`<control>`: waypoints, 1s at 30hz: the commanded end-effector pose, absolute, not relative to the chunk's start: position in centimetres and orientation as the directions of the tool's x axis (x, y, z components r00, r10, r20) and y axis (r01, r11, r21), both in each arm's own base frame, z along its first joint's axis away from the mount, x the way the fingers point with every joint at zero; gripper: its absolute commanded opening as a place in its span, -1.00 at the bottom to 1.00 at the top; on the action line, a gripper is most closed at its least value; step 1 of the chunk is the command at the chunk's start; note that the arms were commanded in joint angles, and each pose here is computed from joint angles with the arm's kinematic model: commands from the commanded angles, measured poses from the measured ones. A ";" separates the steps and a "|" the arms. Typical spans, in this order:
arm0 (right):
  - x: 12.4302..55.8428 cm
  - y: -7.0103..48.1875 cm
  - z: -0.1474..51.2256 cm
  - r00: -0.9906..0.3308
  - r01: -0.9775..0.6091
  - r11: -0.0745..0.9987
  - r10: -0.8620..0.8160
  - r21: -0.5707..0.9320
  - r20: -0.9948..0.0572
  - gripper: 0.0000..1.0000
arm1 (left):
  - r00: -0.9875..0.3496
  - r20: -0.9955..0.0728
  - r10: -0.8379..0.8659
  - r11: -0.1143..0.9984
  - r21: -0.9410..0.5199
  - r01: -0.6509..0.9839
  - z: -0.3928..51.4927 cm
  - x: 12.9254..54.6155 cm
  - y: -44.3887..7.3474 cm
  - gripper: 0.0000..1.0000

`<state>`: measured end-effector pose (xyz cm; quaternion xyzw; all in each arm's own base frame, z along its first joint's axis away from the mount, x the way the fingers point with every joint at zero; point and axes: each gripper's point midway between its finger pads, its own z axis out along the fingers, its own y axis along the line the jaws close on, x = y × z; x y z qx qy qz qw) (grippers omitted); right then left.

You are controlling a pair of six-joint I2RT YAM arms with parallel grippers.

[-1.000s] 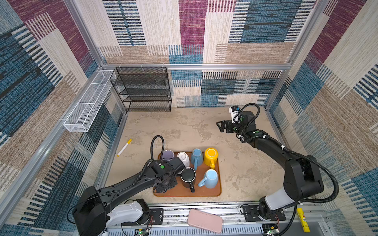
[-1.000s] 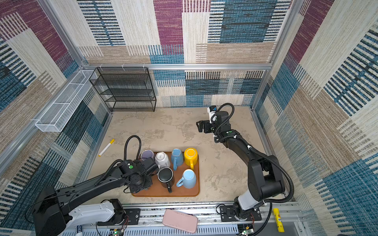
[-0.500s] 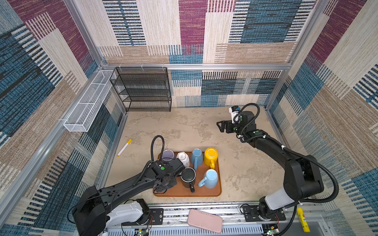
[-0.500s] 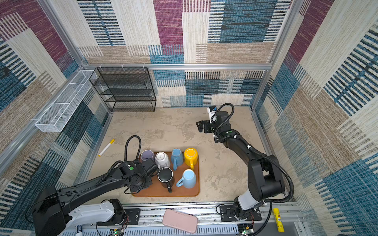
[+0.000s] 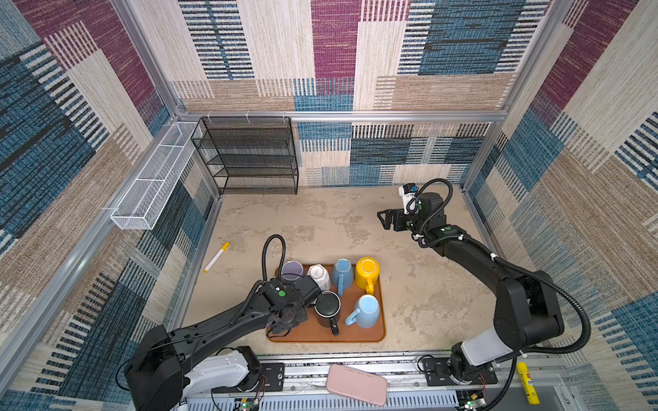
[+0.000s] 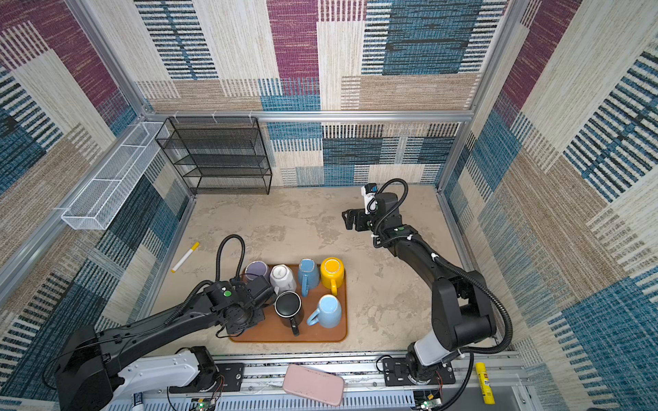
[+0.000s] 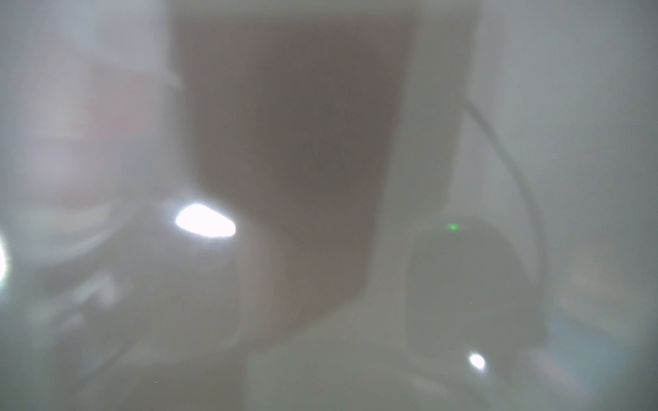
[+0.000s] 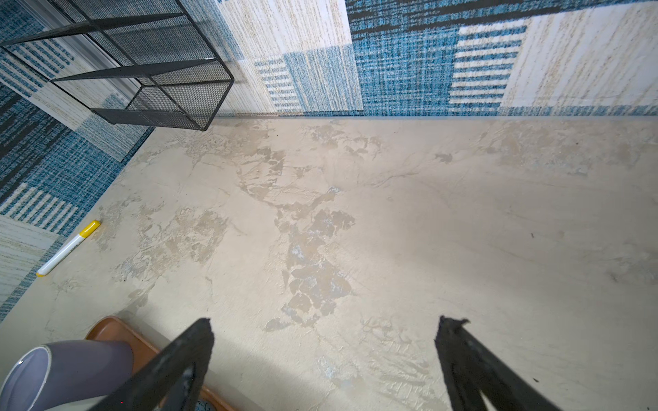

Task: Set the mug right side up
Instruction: 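Lower the left gripper into the upside-down grey mug and grip it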

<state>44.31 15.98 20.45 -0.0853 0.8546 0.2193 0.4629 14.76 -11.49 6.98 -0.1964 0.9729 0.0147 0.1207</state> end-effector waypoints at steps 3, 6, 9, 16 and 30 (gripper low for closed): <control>44.4 16.1 21.1 -0.537 -0.360 0.889 0.052 0.284 -0.842 0.99 | -0.878 -0.273 -0.393 0.917 -0.040 -0.397 7.7 15.1 -11.3 -1.00; 44.4 16.2 21.1 -0.537 -0.363 0.886 0.054 0.288 -0.842 0.99 | -0.876 -0.282 -0.391 0.919 -0.067 -0.388 8.6 15.3 -11.4 -1.00; 44.4 16.3 20.8 -0.542 -0.365 0.883 0.056 0.295 -0.839 0.99 | -0.881 -0.285 -0.378 0.924 -0.067 -0.376 9.8 15.2 -11.3 -1.00; 44.2 16.5 20.5 -0.548 -0.371 0.877 0.058 0.305 -0.834 0.99 | -0.912 -0.256 -0.322 0.946 -0.054 -0.319 12.5 14.8 -11.6 -1.00; 44.1 16.7 20.4 -0.550 -0.375 0.870 0.068 0.320 -0.832 0.99 | -0.959 -0.214 -0.184 0.983 -0.013 -0.186 17.3 15.0 -12.4 -1.00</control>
